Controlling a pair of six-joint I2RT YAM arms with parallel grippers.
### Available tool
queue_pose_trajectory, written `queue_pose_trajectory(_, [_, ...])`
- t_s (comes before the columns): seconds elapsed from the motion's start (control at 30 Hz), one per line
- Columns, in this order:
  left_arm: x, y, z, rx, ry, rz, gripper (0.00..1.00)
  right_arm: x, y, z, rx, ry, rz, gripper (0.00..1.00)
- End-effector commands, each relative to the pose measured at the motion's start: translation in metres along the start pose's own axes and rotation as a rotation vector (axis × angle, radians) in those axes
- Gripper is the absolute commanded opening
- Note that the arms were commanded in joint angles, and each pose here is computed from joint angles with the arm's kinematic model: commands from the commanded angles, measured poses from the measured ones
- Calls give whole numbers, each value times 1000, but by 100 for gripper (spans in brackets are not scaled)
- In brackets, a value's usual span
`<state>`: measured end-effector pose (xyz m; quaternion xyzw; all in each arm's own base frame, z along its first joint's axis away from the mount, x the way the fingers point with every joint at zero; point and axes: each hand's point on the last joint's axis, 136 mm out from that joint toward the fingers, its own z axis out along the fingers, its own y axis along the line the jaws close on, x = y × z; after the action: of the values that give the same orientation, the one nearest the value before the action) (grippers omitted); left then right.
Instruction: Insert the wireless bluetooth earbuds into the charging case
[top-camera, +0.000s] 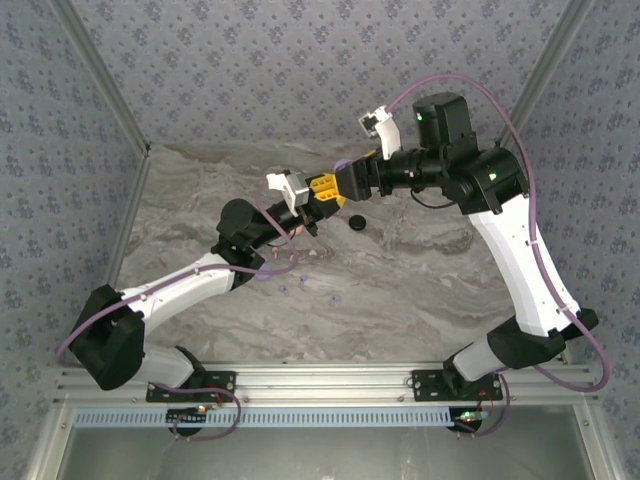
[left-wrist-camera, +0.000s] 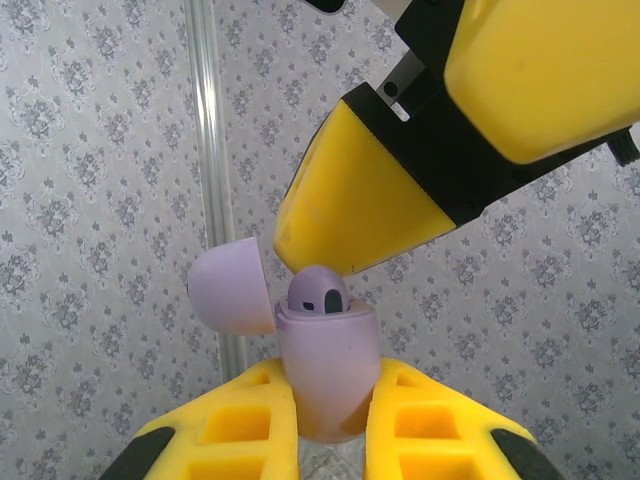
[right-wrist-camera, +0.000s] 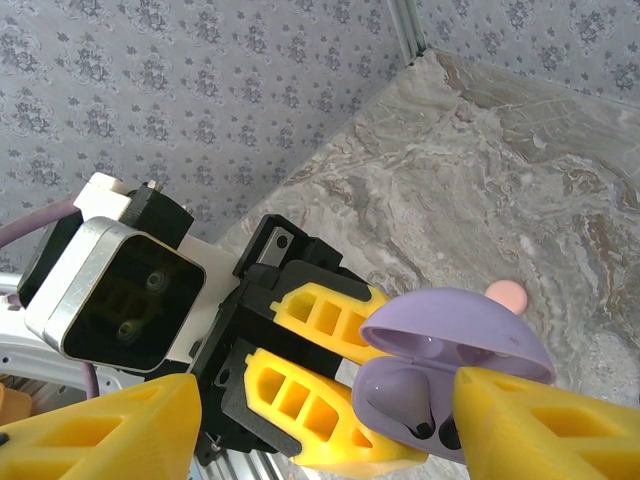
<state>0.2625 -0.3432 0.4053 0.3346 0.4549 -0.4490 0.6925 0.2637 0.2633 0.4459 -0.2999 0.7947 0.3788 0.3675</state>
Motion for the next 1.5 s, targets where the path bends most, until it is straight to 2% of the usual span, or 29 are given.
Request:
queue_pose_trajectory(0.0, [-26, -6, 5, 27, -73, 30, 0, 0, 6, 3, -38, 4, 2, 70])
queue_pose_trajectory(0.3, [-23, -4, 3, 16, -58, 32, 0, -7, 0, -14, 43, -46, -21, 71])
queue_pose_trajectory(0.53, [4, 11, -20, -96, 21, 5, 0, 12, -39, -32, 249, -87, -8, 76])
queue_pose_trajectory(0.7, [19, 41, -54, -219, 23, -80, 0, 59, -84, -13, 364, -13, 90, 76])
queue_pose_trajectory(0.87, [39, 62, -91, -333, 65, -117, 0, 128, -118, 31, 428, 146, 213, 72])
queue_pose_trajectory(1.0, [53, 63, -112, -388, 111, -128, 0, 191, -131, 71, 460, 289, 298, 70])
queue_pose_trajectory(1.13, [66, 61, -129, -434, 164, -135, 0, 251, -120, 117, 415, 407, 391, 69])
queue_pose_trajectory(1.27, [66, 61, -142, -472, 168, -121, 0, 288, -112, 149, 451, 523, 326, 71])
queue_pose_trajectory(1.47, [60, 60, -144, -477, 166, -103, 0, 310, -124, 177, 545, 619, 201, 72])
